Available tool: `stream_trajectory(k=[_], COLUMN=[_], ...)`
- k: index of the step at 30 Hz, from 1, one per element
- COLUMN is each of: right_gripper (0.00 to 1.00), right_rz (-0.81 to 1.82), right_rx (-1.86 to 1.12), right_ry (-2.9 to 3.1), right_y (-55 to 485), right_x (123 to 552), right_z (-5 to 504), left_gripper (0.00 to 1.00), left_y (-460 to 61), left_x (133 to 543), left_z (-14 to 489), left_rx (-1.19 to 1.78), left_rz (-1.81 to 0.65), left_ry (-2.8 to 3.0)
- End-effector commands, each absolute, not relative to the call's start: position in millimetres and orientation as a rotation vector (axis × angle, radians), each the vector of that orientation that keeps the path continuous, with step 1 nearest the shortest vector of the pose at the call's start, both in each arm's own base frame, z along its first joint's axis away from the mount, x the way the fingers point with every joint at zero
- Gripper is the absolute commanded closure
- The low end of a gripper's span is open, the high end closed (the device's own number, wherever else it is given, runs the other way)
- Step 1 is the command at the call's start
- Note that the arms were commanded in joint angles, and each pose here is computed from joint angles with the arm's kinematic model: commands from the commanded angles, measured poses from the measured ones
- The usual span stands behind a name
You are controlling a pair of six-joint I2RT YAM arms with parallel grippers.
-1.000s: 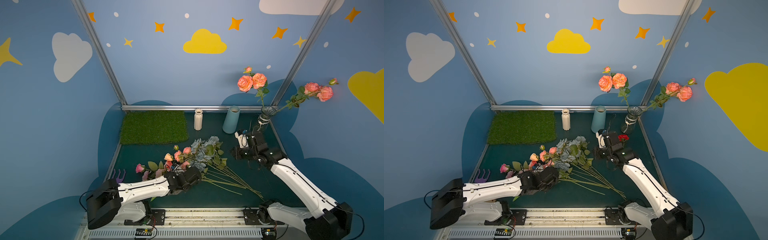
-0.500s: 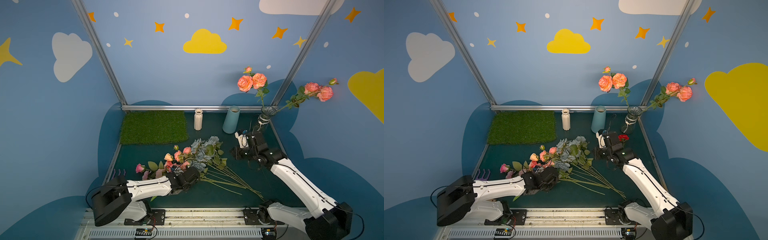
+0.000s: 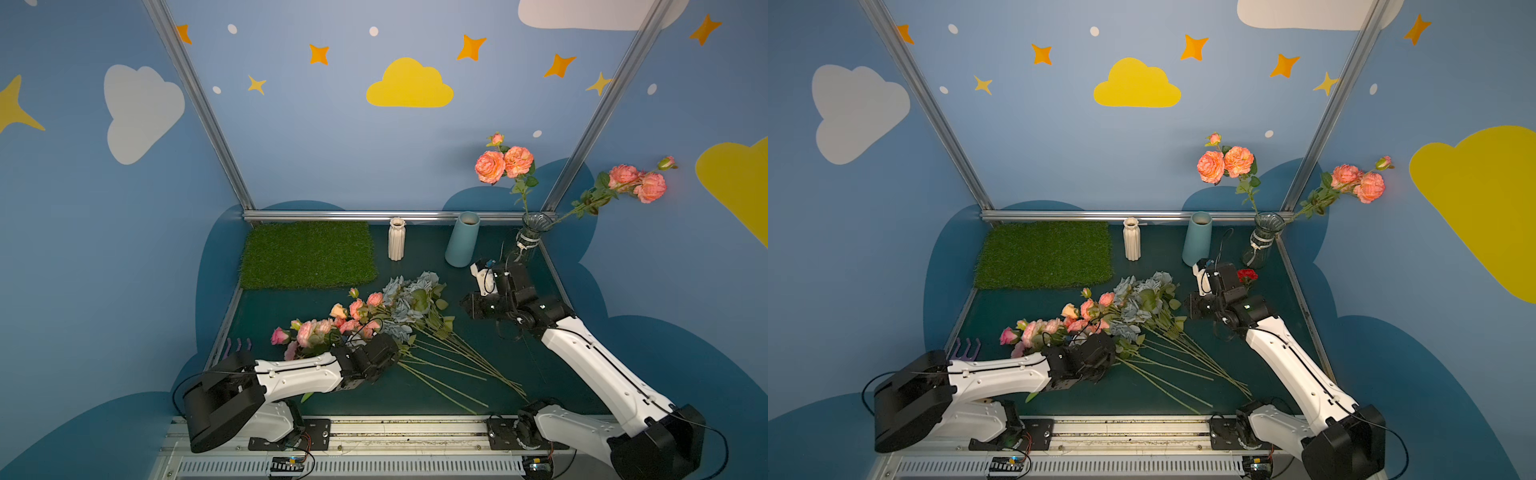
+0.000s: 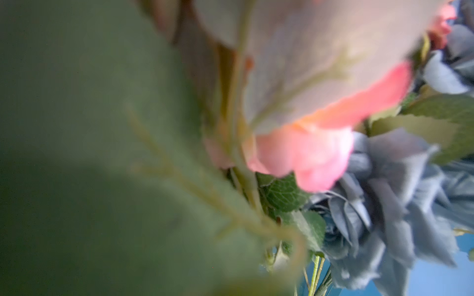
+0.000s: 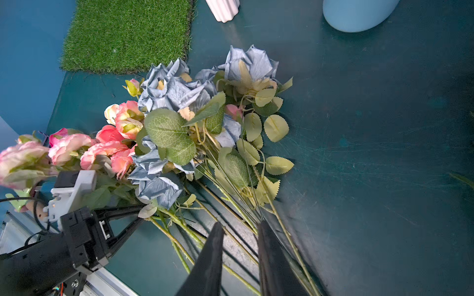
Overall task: Place the pink flowers into the vase
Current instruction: Pick up the flower at the center of the board.
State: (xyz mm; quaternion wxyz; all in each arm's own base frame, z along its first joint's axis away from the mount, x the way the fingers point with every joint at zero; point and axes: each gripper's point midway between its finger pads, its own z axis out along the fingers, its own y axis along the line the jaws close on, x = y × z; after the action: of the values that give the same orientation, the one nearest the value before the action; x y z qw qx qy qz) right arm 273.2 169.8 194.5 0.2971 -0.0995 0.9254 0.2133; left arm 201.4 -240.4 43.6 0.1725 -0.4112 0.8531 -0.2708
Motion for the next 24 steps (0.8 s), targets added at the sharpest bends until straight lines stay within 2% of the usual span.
stream_trajectory(k=[1, 15, 24], right_gripper=[0.74, 0.74, 0.74], right_rz=[0.585, 0.573, 0.605], right_rx=[-0.262, -0.273, -0.289], right_ry=[2.437, 2.425, 2.33], right_y=[169.6, 170.6, 173.0], right_x=[272.0, 275.9, 276.4], right_z=[198.4, 203.9, 231.7], left_gripper=[0.94, 0.96, 0.97], left_y=[-231.9, -232.7, -268.3], left_x=[204.0, 232.9, 284.2], left_z=[57.5, 143.7, 245.7], left_rx=[-1.089, -0.842, -0.354], left_rz=[-0.693, -0.7, -0.688], left_ry=[2.389, 2.164, 2.016])
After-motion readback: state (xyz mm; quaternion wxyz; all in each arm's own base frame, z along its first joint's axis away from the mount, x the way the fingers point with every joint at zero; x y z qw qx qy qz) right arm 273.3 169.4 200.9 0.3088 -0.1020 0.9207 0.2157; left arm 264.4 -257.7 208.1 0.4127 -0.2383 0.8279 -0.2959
